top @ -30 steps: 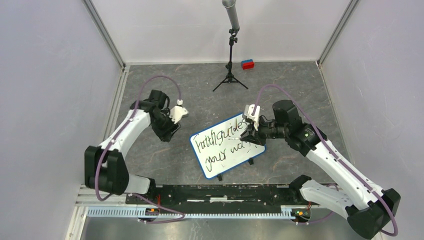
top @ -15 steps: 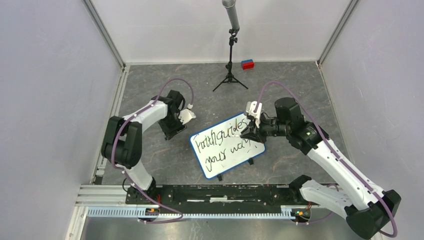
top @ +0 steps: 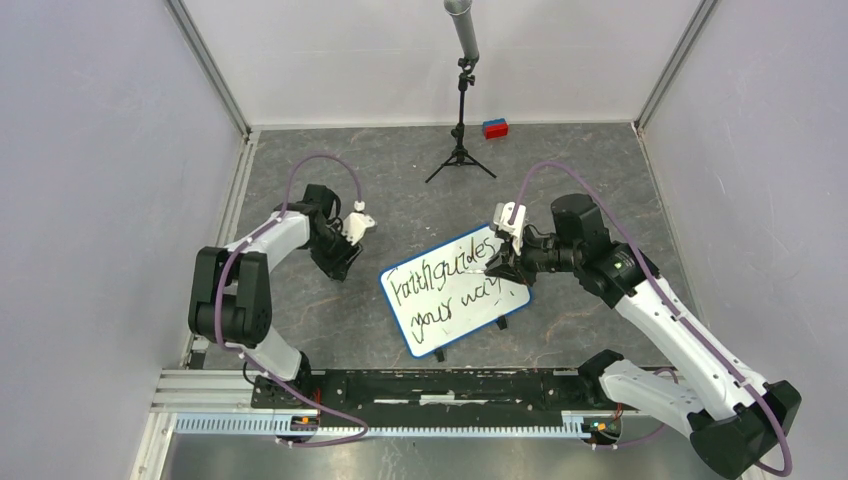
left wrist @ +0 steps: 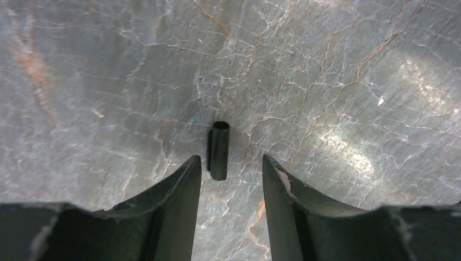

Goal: Write a sentence on the whiteboard
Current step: Close the whiteboard marker at the center of the board.

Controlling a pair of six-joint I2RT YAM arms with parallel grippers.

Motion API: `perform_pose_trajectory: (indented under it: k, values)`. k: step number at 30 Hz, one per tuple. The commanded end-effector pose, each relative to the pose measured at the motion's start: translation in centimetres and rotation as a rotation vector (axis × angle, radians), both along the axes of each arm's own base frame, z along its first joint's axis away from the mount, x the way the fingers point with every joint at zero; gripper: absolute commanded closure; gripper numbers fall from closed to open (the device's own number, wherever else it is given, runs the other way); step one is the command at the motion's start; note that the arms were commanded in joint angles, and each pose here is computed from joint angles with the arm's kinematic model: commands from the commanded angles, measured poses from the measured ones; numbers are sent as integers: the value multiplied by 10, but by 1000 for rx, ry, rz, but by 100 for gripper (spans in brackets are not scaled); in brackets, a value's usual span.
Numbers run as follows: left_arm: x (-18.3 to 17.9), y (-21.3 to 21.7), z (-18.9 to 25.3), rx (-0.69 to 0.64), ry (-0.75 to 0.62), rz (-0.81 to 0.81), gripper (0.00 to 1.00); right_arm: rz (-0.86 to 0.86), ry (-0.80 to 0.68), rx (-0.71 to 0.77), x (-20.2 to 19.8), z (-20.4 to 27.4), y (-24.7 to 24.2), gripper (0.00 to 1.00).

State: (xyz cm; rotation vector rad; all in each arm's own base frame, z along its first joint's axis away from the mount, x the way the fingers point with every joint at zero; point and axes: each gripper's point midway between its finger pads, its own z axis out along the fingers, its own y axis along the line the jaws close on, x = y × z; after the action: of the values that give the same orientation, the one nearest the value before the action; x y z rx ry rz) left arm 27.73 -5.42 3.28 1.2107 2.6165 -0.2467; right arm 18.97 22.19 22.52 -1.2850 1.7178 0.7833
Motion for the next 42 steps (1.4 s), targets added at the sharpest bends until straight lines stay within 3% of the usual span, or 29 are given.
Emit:
perform_pose_trajectory:
  k: [1, 7, 11, 17, 22, 29, 37, 42]
  values:
    - [9, -8, -11, -59, -79, -45, 49, -8, -47, 5, 8, 12, -1, 100]
    - [-2, 15, -40, 59, -103, -57, 54, -2, -40, 9, 8, 12, 0, 100]
    - [-8, 18, -48, 65, -92, -55, 57, -1, -36, 11, 10, 12, 1, 100]
    - [-7, 16, -41, 9, -73, 5, 79, -4, -38, 16, 12, 13, 2, 100]
    - [10, 15, 6, -73, -103, 45, 96, -6, -45, 48, 18, 26, 9, 100]
    - [7, -22, 120, -255, -246, -67, 98, -6, -31, 153, 26, 58, 24, 100]
    - [-64, -90, 215, -276, -424, -430, 98, 67, 67, 317, 13, 95, 45, 100]
    - [-86, -121, 248, -298, -462, -526, 97, 95, 148, 411, 1, 110, 51, 100]
